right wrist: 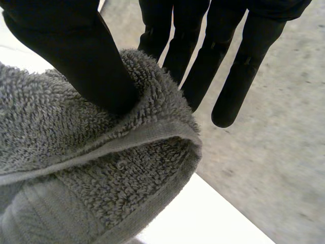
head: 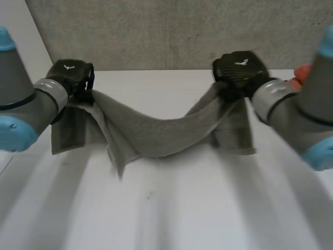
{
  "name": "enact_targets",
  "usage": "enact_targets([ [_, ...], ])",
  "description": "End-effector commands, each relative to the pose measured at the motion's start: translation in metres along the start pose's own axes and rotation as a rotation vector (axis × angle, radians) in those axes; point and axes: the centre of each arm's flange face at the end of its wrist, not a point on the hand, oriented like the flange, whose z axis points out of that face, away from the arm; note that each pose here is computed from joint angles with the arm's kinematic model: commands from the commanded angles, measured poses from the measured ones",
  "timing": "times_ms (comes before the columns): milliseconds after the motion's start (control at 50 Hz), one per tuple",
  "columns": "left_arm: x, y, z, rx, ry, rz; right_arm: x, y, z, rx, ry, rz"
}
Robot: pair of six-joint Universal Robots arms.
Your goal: Fold the laundry.
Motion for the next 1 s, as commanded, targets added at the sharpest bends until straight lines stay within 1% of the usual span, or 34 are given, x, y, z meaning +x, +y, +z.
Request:
enact_targets([
  [20,-0.008,0.044,0.053,-0.118,-0.069,0.006,-0.044,0.041,0.047,0.042,0.047,-0.022],
  [100,-0.014,0.054,0.075,-0.101,-0.121,0.032,-0.06,0.067,0.067,0.063,0.079,-0.054],
  [140,-0.015,0.057,0.08,-0.097,-0.137,0.049,-0.065,0.073,0.071,0.073,0.09,-0.062],
  [240,-0.02,0.047,0.08,-0.084,-0.167,0.087,-0.068,0.067,0.073,0.097,0.128,-0.055],
  [320,-0.021,0.029,0.063,-0.078,-0.156,0.095,-0.053,0.044,0.065,0.121,0.163,-0.005],
  [400,-0.02,0.013,0.041,-0.055,-0.112,0.11,-0.032,0.024,0.045,0.084,0.184,0.076],
  [420,-0.018,0.008,0.031,-0.04,-0.087,0.124,-0.024,0.017,0.035,0.061,0.191,0.117],
  [480,-0.013,0.01,0.016,-0.042,-0.031,0.16,-0.012,0.013,0.023,0.019,0.201,0.18],
  [500,-0.006,0.015,0.006,-0.046,0.018,0.2,-0.007,0.016,0.017,-0.017,0.2,0.219],
  [560,0.0,0.025,-0.006,-0.049,0.086,0.276,-0.008,0.023,0.009,-0.089,0.176,0.265],
  [580,0.002,0.034,-0.013,-0.06,0.121,0.32,-0.011,0.031,0.004,-0.14,0.146,0.286],
  [640,0.003,0.053,-0.025,-0.088,0.187,0.394,-0.021,0.048,-0.002,-0.239,0.077,0.301],
  [720,0.005,0.076,-0.038,-0.146,0.257,0.438,-0.037,0.068,-0.003,-0.324,-0.001,0.309],
  [800,0.003,0.088,-0.045,-0.193,0.275,0.425,-0.055,0.082,0.003,-0.343,-0.063,0.324],
  [880,-0.002,0.091,-0.048,-0.208,0.264,0.383,-0.073,0.093,0.02,-0.295,-0.089,0.32],
  [940,-0.004,0.089,-0.048,-0.207,0.253,0.351,-0.081,0.1,0.031,-0.255,-0.078,0.305],
  [1000,-0.007,0.085,-0.049,-0.205,0.235,0.307,-0.088,0.109,0.045,-0.214,-0.031,0.27],
])
